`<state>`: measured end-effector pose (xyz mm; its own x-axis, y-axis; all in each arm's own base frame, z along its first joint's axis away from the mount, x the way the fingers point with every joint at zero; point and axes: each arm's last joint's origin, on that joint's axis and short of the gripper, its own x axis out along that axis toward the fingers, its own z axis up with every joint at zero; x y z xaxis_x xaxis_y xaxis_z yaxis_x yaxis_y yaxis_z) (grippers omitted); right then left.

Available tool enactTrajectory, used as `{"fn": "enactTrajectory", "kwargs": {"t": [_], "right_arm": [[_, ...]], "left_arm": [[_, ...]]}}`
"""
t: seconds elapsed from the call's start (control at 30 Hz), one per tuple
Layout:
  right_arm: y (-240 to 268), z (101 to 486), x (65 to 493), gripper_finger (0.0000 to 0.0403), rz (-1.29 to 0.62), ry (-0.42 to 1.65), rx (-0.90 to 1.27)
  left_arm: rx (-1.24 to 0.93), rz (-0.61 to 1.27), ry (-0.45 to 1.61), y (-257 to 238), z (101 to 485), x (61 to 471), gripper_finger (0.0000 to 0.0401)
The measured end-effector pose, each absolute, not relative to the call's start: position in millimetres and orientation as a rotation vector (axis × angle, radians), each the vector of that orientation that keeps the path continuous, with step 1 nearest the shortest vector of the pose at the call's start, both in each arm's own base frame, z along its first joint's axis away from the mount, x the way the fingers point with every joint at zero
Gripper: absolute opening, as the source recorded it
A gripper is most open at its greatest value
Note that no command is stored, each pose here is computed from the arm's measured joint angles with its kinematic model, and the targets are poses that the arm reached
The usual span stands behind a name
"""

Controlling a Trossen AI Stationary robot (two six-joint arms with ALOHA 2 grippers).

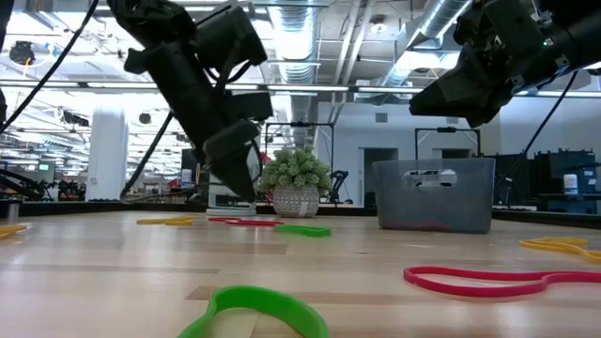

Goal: Pick and place items into bin
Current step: Put the red rubber band into the black bin

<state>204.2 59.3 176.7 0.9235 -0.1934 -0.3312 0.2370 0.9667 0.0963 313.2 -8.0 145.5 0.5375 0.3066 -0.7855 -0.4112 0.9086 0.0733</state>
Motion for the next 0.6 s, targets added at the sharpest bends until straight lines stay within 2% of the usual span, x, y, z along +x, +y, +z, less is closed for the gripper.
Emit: {"fn": "enactTrajectory", "kwargs": {"t": [0.6], "right_arm": [[59.3,176.9,204.2,0.0077,-0.221,0.325,0.137]], "left_arm": [[-0.163,0.245,0.900,-12.9,138.1,311.2,0.0000]]}}
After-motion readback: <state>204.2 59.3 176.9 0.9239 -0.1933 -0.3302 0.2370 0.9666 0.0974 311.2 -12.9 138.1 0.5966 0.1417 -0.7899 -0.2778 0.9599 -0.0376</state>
